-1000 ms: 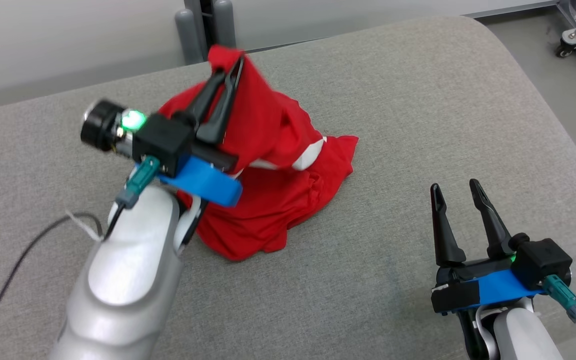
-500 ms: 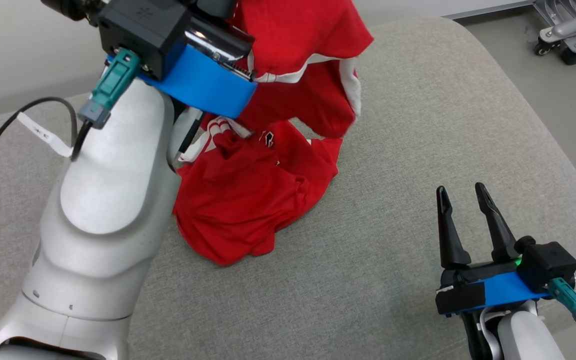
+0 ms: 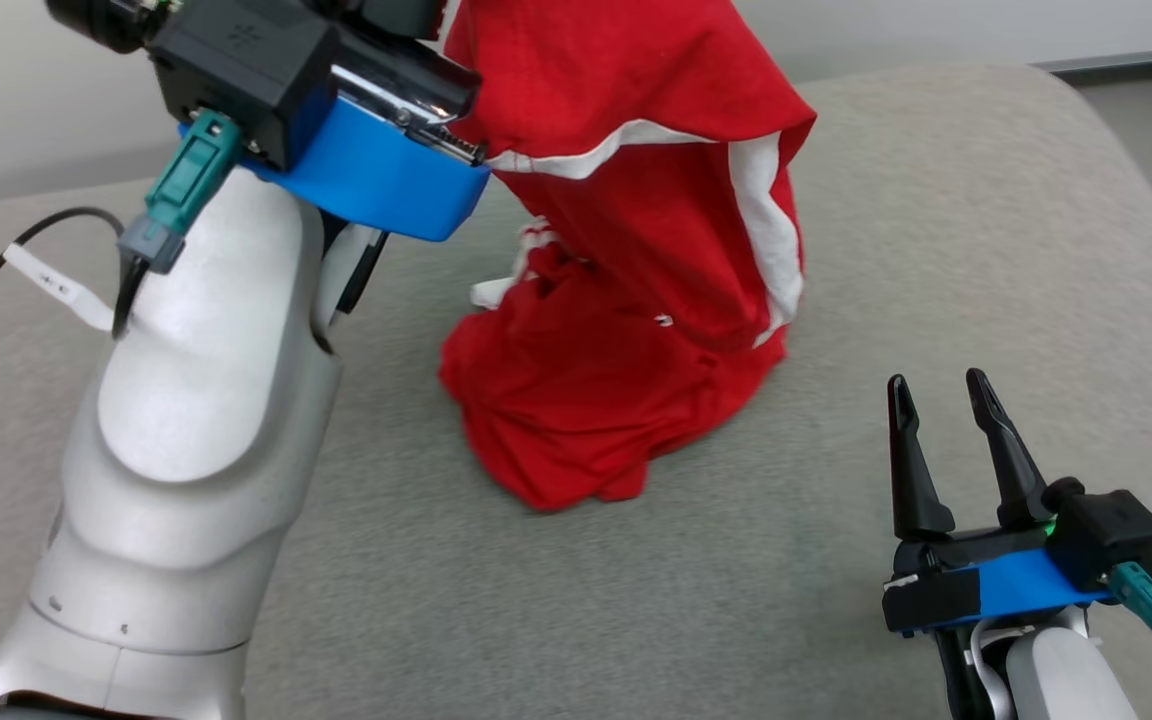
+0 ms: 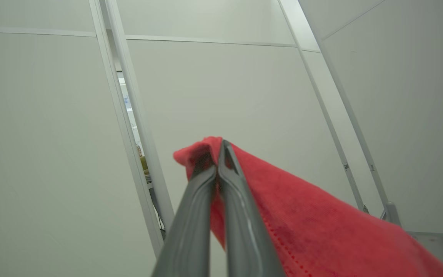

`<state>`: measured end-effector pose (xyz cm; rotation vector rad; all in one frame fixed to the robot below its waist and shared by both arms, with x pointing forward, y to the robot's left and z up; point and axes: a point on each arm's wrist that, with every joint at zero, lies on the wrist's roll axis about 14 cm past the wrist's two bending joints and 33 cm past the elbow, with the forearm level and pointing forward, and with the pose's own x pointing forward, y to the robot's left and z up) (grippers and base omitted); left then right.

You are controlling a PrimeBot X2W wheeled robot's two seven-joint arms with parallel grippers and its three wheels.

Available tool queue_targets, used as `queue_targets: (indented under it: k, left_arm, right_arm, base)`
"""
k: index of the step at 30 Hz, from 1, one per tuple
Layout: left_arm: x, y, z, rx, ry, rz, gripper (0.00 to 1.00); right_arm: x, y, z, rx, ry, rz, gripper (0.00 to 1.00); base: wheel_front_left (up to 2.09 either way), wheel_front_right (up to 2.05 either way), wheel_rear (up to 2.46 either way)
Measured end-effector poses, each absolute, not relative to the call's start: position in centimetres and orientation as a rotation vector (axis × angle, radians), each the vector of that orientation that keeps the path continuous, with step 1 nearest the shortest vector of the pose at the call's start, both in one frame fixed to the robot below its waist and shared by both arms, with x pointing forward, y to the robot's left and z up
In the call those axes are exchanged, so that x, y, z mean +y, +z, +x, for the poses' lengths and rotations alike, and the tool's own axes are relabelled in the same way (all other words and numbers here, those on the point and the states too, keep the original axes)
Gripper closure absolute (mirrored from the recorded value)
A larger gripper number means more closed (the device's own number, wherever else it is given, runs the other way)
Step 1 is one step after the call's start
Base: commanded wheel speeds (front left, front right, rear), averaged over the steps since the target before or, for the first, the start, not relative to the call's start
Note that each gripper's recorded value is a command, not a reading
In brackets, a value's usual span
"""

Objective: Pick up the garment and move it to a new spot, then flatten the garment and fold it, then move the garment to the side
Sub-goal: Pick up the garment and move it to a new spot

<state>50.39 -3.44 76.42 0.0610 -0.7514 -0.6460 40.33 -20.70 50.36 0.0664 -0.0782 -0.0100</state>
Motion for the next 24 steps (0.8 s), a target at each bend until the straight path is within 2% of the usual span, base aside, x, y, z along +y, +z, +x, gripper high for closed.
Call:
queue_targets:
  k: [12,24]
  left_arm:
    - [9.6,75.4,50.4,-0.691,-0.339,0.182,1.00]
    - [22.8,73.3,46.1,-0.593,-0.012,0.257,1.00]
  right_arm:
    - [-12.1,49.8,44.3,-0.078,0.226,0.087,0.00]
    - [-3.2,49.8,45.5,-0.085,0.461,0.115,0.00]
  base:
    - [0.00,0.00,0.00]
    - [0.00,0.00,0.00]
